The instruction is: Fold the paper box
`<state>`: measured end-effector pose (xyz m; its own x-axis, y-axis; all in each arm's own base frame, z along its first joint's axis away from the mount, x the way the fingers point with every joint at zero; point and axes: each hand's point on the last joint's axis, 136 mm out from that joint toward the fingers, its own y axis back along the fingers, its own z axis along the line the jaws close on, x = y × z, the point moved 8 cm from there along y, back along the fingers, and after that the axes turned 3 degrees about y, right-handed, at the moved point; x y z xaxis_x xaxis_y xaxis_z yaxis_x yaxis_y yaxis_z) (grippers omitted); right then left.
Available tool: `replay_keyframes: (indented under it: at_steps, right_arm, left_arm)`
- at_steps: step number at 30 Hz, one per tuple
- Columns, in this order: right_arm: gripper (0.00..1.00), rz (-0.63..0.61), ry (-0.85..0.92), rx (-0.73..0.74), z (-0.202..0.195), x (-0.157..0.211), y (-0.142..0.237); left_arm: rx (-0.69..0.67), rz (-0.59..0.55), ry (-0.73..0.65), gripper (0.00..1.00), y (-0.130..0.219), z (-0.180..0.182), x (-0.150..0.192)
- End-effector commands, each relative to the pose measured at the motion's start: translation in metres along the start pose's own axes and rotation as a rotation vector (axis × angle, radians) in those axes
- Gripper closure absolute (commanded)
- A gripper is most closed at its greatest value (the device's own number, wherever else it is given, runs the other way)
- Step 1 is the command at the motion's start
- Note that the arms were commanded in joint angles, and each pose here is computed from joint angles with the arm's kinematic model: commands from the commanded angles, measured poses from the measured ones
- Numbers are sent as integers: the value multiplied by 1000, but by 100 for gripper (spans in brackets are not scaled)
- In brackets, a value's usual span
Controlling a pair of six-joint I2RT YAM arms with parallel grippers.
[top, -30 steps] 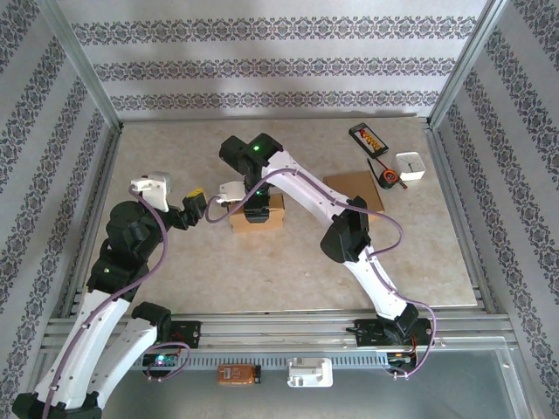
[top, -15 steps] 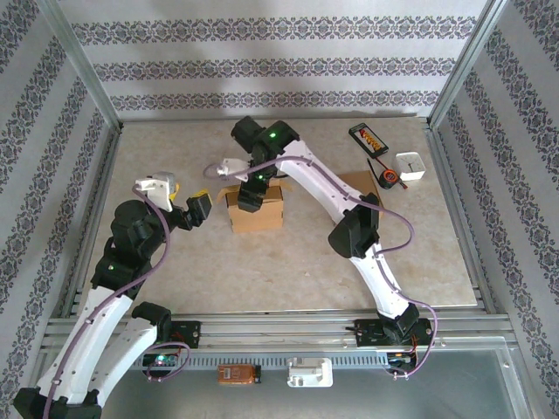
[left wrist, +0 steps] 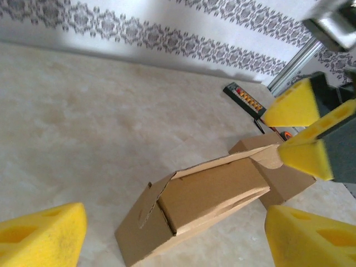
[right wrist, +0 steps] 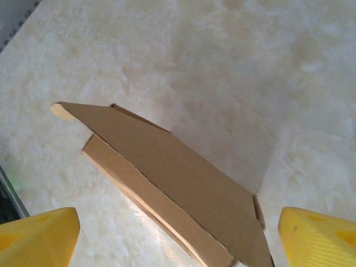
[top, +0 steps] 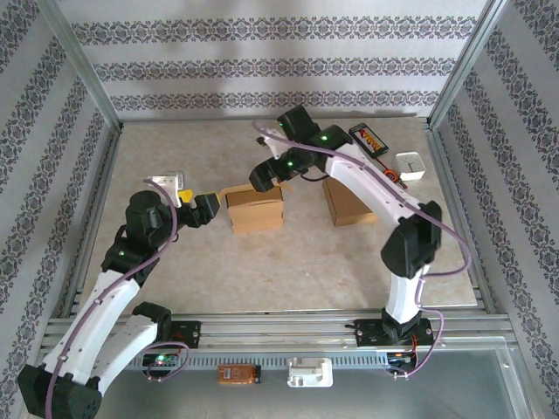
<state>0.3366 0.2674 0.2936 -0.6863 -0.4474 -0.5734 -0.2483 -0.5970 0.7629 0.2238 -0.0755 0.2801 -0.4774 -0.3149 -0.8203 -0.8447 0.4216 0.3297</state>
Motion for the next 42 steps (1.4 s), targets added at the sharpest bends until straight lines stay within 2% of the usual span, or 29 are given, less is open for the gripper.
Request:
replay_keyframes:
  at_steps: [1,5,9,17,21,29,36,42]
  right_arm:
    - [7,-193,-161,-11,-13,-5,10]
    - [7,-164,-185,1,-24,14,-2]
    - [10,-114,-217,3,-31,27,-17]
    - [30,-94,-295,-44,-29,42,-31]
    - [36,-119,-364,-56,-25,52,-36]
    - [36,-174,-529,8,-21,72,-43]
    - [33,-208,-481,33,-19,66,-29]
    - [26,-243,-342,72,-11,49,2]
  left_arm:
    - [2,30,108,17,-12,4,4]
    - [-6,74,168,19,-30,9,9]
    - [52,105,240,21,-48,8,13]
    - [65,187,284,39,-74,12,28]
    - [76,233,293,43,-84,13,34]
    - [-26,234,260,49,-95,28,44]
    - [-10,202,237,48,-87,24,39]
    - [31,107,102,39,-60,9,15]
